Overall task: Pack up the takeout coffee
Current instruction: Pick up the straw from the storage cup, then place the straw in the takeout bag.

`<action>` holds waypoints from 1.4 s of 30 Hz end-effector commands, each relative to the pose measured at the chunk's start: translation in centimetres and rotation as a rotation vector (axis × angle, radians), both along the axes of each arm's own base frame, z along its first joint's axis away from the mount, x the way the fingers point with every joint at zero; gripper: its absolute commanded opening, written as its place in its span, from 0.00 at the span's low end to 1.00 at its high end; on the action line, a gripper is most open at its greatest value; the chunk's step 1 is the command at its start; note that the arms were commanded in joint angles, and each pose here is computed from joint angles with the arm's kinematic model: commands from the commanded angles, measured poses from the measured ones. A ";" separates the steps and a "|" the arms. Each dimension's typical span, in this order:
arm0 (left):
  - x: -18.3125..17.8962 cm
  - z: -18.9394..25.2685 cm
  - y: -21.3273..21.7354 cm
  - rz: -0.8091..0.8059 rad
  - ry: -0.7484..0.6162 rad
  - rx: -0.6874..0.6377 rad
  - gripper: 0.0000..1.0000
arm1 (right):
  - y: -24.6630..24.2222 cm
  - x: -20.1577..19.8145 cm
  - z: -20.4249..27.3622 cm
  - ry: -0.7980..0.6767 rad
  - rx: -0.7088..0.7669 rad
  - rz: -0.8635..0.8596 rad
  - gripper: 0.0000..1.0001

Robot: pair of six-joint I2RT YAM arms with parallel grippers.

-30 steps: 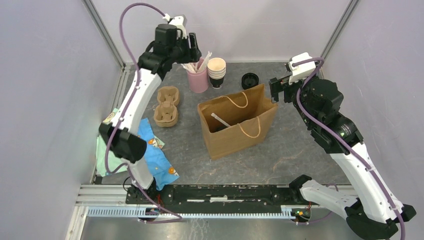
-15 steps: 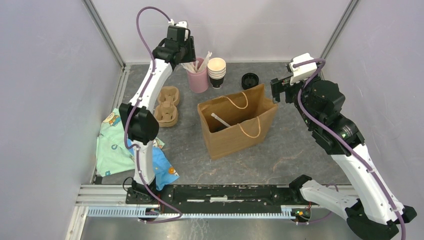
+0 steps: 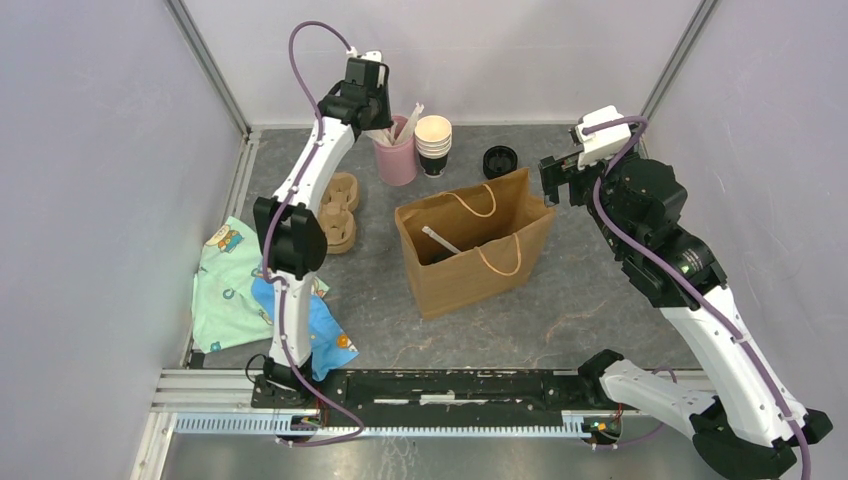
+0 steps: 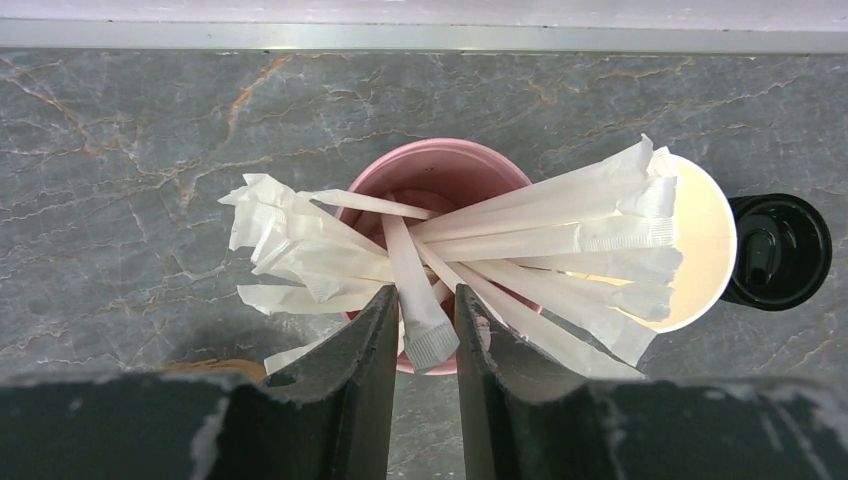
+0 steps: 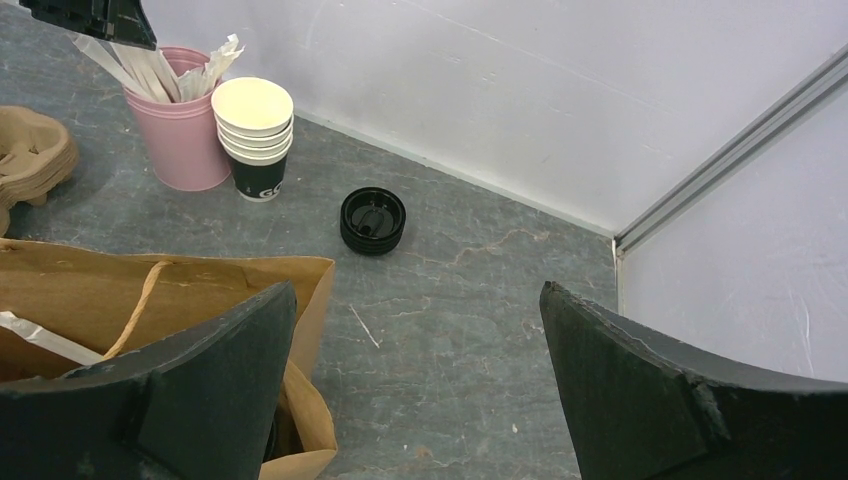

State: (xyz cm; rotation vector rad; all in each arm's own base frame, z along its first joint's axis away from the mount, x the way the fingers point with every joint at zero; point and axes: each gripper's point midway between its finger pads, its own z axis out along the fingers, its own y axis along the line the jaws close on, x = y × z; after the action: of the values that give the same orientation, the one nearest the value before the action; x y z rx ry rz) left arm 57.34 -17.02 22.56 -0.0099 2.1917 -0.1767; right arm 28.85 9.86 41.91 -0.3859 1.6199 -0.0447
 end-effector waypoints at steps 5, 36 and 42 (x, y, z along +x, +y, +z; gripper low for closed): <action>1.5 3.7 0.5 -0.014 -0.113 0.037 0.21 | -0.3 -0.2 0.9 -0.028 -0.001 -0.004 0.98; -25.0 30.1 -0.6 -0.530 -0.535 -0.217 0.02 | 2.6 0.0 0.9 -0.012 0.097 0.109 0.98; -31.4 27.1 -2.1 -0.768 -0.496 -0.249 0.02 | 2.4 0.4 0.7 -0.009 0.073 0.090 0.98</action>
State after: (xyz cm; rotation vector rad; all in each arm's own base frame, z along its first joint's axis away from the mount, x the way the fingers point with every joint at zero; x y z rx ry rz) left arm 28.83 -17.46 52.23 0.4562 1.5904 -0.7029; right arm 29.14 12.31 41.34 -0.4302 1.6277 0.0772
